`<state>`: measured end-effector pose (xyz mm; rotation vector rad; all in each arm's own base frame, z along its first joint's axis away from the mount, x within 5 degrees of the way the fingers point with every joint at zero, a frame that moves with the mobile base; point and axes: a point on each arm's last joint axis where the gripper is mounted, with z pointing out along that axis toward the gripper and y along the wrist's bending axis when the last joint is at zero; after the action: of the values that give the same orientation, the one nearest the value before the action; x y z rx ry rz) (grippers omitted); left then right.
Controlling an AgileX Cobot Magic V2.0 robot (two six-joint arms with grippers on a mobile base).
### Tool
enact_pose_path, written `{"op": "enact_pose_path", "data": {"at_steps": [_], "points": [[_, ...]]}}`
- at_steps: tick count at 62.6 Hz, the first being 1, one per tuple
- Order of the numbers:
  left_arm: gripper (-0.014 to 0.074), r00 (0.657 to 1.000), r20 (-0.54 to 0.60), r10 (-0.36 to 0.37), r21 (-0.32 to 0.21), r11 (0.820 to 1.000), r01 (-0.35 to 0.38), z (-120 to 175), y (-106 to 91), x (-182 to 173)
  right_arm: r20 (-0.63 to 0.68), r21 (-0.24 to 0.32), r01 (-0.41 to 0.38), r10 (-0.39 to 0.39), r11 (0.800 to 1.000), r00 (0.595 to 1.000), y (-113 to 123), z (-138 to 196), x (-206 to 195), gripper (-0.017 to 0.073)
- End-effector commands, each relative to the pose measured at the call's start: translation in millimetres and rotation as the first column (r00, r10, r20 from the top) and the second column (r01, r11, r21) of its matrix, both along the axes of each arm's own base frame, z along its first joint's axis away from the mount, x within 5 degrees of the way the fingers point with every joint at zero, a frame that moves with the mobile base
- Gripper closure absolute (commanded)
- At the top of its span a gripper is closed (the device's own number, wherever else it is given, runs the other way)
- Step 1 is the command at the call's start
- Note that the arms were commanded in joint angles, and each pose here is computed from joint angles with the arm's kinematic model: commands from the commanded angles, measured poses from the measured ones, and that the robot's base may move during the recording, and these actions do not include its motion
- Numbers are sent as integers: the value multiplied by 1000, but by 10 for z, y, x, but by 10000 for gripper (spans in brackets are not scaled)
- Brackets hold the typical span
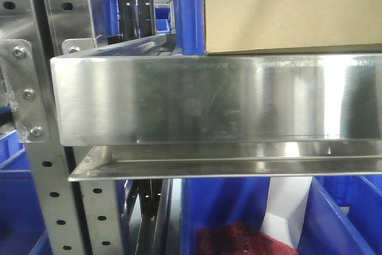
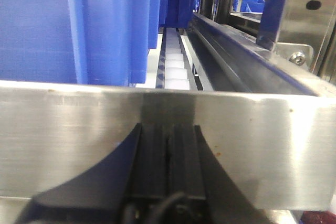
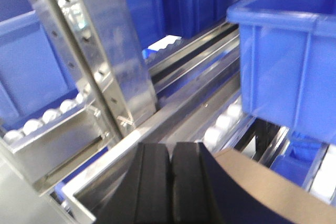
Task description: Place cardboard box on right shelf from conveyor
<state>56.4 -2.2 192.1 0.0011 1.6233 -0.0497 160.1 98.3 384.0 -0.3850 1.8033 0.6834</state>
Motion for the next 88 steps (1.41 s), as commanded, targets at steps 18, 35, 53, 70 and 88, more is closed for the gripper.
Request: {"op": "enact_pose_path", "data": {"at_steps": [18, 35, 53, 70, 88], "points": [[710, 996, 93, 6, -9, 1000, -5, 61, 5, -4, 262, 118, 172, -198, 978, 945, -271, 372, -176, 536], [710, 996, 93, 6, -9, 1000, -5, 61, 5, -4, 426, 143, 362, -387, 921, 818, -726, 248, -717, 536], [710, 996, 93, 6, -9, 1000, -5, 61, 5, -4, 439, 139, 586, -580, 798, 686, -962, -397, -1108, 536], [710, 996, 93, 6, -9, 1000, -5, 61, 5, -4, 415, 89, 627, -601, 774, 683, -982, -902, -1126, 536], [710, 996, 93, 6, -9, 1000, -5, 61, 5, -4, 404, 43, 641, -600, 767, 691, -994, -1220, -1060, 536]]}}
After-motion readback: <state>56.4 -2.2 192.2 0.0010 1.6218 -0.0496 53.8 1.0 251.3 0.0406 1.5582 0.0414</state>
